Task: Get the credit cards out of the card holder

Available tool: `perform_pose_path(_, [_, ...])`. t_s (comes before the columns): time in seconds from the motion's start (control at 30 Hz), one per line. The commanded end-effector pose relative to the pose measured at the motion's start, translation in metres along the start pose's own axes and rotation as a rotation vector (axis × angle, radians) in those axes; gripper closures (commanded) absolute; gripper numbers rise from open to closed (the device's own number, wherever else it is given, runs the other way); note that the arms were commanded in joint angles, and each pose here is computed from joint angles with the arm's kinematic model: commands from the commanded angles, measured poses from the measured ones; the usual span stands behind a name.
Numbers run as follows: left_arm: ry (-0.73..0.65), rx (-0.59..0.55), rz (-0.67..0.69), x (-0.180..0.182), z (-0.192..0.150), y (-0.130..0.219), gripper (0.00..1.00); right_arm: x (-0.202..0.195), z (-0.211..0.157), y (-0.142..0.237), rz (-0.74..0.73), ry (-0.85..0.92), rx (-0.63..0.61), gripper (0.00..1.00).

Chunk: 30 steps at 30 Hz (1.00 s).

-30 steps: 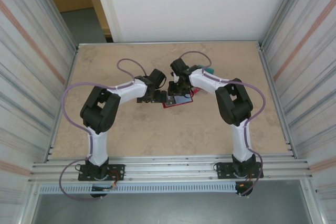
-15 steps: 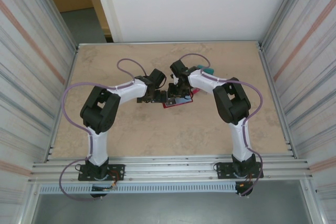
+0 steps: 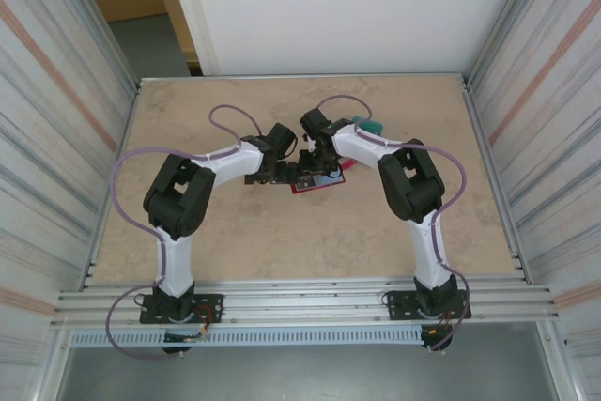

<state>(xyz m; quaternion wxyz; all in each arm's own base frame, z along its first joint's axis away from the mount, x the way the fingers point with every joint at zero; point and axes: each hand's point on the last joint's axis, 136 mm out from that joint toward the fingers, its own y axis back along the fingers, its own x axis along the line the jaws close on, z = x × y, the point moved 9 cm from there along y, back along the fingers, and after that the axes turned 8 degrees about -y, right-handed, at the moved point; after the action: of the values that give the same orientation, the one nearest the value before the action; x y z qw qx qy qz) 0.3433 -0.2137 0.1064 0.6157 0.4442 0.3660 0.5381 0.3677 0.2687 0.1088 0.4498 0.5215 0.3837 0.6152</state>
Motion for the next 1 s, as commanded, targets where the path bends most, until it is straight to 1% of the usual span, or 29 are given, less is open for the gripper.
perform_pose_path(0.0, [-0.009, 0.095, 0.098, 0.014, -0.016, -0.011, 0.01, -0.010, -0.021, -0.027, -0.005, -0.005, 0.140, 0.64])
perform_pose_path(0.1, [-0.010, 0.099, 0.099, 0.015, -0.016, -0.010, 0.01, -0.001, -0.025, -0.029, 0.101, -0.016, 0.175, 0.65])
perform_pose_path(0.2, [-0.009, 0.099, 0.107, 0.016, -0.016, -0.008, 0.01, 0.004, -0.026, -0.024, 0.158, -0.016, 0.183, 0.66])
perform_pose_path(0.33, [-0.012, 0.099, 0.119, 0.018, -0.017, -0.006, 0.01, 0.007, -0.021, -0.010, 0.249, -0.032, 0.165, 0.68])
perform_pose_path(0.5, [-0.016, 0.112, 0.134, 0.019, -0.018, -0.007, 0.01, 0.010, -0.011, 0.012, 0.432, -0.068, 0.122, 0.71])
perform_pose_path(0.67, [-0.017, 0.128, 0.139, 0.019, -0.021, -0.009, 0.01, 0.007, -0.004, 0.027, 0.575, -0.095, 0.073, 0.76])
perform_pose_path(0.87, [-0.019, 0.132, 0.142, 0.020, -0.022, -0.009, 0.01, 0.002, -0.001, 0.024, 0.662, -0.120, 0.072, 0.81])
perform_pose_path(0.97, [-0.021, 0.130, 0.139, 0.019, -0.021, -0.008, 0.01, 0.003, -0.001, 0.020, 0.706, -0.133, 0.074, 0.81])
